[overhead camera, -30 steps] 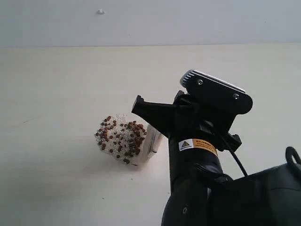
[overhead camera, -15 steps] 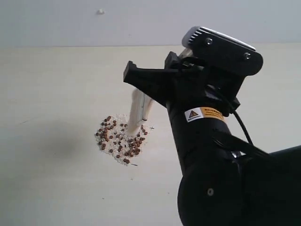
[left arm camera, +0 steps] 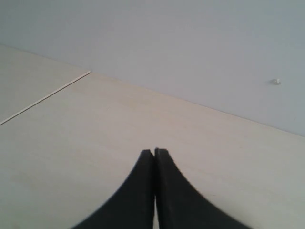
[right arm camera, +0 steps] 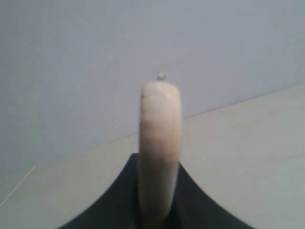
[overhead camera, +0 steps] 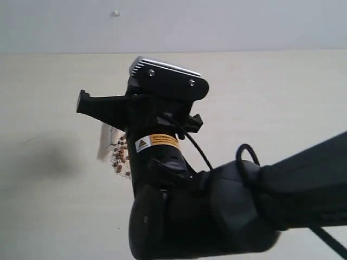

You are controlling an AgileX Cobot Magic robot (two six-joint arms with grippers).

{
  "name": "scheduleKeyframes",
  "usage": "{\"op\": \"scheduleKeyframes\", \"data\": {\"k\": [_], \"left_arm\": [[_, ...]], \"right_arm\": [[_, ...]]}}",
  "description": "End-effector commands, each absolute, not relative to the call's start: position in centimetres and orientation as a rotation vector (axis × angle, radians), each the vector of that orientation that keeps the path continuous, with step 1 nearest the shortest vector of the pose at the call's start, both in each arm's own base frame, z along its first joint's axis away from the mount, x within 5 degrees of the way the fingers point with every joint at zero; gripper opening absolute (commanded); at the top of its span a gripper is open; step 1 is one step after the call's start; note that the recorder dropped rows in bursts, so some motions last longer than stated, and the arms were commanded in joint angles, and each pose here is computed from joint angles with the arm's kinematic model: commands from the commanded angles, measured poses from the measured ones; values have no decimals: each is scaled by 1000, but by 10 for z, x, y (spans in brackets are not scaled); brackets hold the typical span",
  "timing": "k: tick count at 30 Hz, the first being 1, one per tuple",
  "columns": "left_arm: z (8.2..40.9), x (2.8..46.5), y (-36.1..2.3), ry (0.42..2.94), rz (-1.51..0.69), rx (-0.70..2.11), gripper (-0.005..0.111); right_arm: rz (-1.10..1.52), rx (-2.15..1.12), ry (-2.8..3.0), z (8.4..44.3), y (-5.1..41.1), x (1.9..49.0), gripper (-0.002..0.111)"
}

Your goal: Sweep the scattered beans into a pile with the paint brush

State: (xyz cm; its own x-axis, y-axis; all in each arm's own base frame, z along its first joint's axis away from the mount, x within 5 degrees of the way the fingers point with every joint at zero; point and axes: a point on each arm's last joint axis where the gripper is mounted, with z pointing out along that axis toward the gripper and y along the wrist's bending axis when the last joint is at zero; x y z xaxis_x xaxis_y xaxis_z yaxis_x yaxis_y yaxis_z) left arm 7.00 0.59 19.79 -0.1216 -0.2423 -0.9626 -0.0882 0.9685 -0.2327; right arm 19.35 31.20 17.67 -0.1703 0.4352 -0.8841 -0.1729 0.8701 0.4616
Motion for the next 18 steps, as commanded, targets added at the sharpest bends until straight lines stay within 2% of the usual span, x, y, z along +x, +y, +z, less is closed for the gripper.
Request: {"op": "scheduleKeyframes", "data": {"k": [1, 18], "left_arm": [[197, 69, 6, 1692, -132, -259, 0], [197, 69, 6, 1692, -132, -259, 0]], "right_arm": [[559, 186, 1697, 169, 326, 209, 0], [556, 230, 1789, 147, 327, 226, 0]]}}
